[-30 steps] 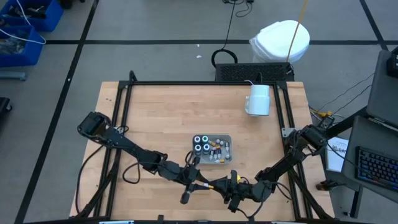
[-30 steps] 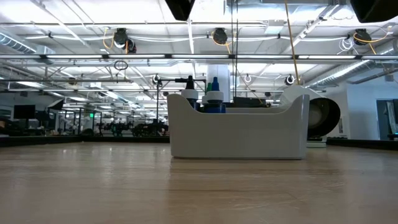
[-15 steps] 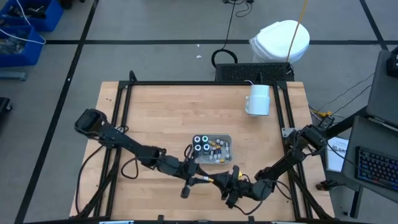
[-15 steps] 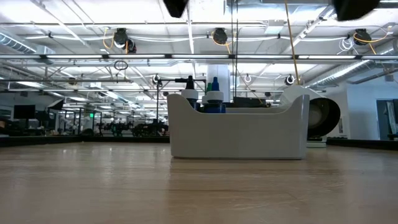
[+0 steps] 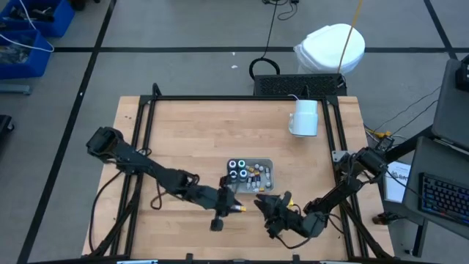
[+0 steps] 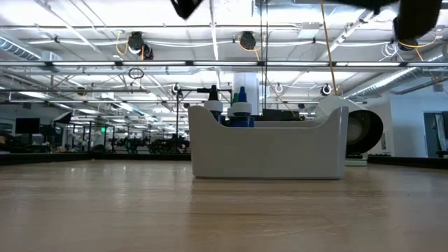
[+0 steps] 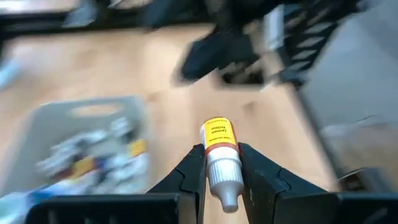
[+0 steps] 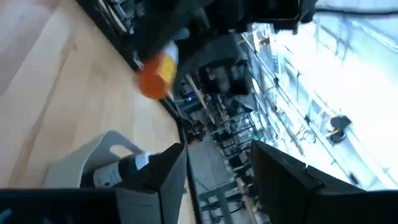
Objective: Pick & Place food coloring
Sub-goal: Put the small orange food coloring into the gray bin
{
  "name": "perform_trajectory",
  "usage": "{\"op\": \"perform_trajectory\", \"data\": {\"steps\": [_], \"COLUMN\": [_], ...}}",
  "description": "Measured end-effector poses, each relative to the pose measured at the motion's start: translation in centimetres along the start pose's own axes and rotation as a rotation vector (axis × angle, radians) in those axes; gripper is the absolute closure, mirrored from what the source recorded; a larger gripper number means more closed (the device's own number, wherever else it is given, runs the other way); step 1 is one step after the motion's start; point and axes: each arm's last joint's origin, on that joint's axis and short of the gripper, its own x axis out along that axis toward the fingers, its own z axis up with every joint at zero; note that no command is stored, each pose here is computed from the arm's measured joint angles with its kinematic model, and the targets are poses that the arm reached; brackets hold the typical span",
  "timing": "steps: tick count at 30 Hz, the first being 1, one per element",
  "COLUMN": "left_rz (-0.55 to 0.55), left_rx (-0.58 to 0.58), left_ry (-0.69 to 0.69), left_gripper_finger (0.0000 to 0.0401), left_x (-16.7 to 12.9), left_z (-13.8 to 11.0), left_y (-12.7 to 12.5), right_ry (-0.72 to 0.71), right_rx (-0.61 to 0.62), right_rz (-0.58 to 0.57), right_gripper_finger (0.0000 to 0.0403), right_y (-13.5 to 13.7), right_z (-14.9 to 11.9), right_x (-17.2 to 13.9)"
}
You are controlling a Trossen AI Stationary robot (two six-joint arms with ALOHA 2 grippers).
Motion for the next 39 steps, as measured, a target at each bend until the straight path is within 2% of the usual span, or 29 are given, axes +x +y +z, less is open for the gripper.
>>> {"op": "perform_trajectory", "data": {"steps": [2, 4, 7, 9, 12, 14, 18, 21, 24, 27, 35, 39], "left_rz": [0.089, 0.132, 0.122, 0.112, 0.139, 0.152, 0.138, 0.102, 0.116, 0.119, 0.036, 0.011], "left_rx": [0.009, 0.033, 0.084, 0.116, 0.127, 0.114, 0.108, 0.095, 0.086, 0.089, 0.151, 0.215], "left_ry": [0.087, 0.144, 0.145, 0.155, 0.201, 0.214, 0.248, 0.261, 0.330, 0.390, 0.607, 0.687], "left_gripper_finger": [0.0327, 0.0327, 0.0327, 0.0327, 0.0327, 0.0327, 0.0327, 0.0327, 0.0327, 0.0327, 0.0327, 0.0327], "left_x": [-0.7, -1.4, -2.3, -2.9, -3.7, -3.7, -3.4, -2.6, -1.1, 0.4, 5.2, 7.5], "left_z": [1.3, 2.4, 4.3, 5.4, 6.4, 6.5, 6.4, 6.4, 6.0, 6.8, 8.7, 7.9], "left_y": [0.2, 0.2, 0.5, 0.9, 2.1, 3.0, 4.6, 5.8, 7.1, 8.4, 11.5, 12.6], "right_ry": [0.014, 0.019, 0.057, 0.094, 0.059, -0.062, -0.321, -0.259, -0.186, -0.165, -0.148, -0.171], "right_rx": [0.054, 0.119, 0.257, 0.394, 0.561, 0.693, 0.973, 1.092, 1.136, 1.177, 1.145, 1.140], "right_rz": [-0.007, -0.011, -0.032, -0.058, -0.038, 0.061, 0.353, 0.392, 0.387, 0.364, 0.388, 0.392], "right_gripper_finger": [0.0230, 0.0232, 0.0237, 0.0239, 0.0240, 0.0240, 0.0245, 0.0252, 0.0257, 0.0259, 0.0258, 0.0258], "right_y": [-0.9, -2.0, -3.5, -4.4, -5.2, -5.8, -6.9, -6.8, -6.7, -7.0, -6.9, -7.3], "right_z": [-0.3, -1.0, -3.0, -4.7, -7.7, -9.7, -13.5, -16.0, -17.4, -18.0, -18.6, -18.5], "right_x": [-0.3, -0.9, -1.4, -1.8, -2.6, -3.2, -3.6, -3.0, -2.4, -2.1, -2.6, -2.9]}}
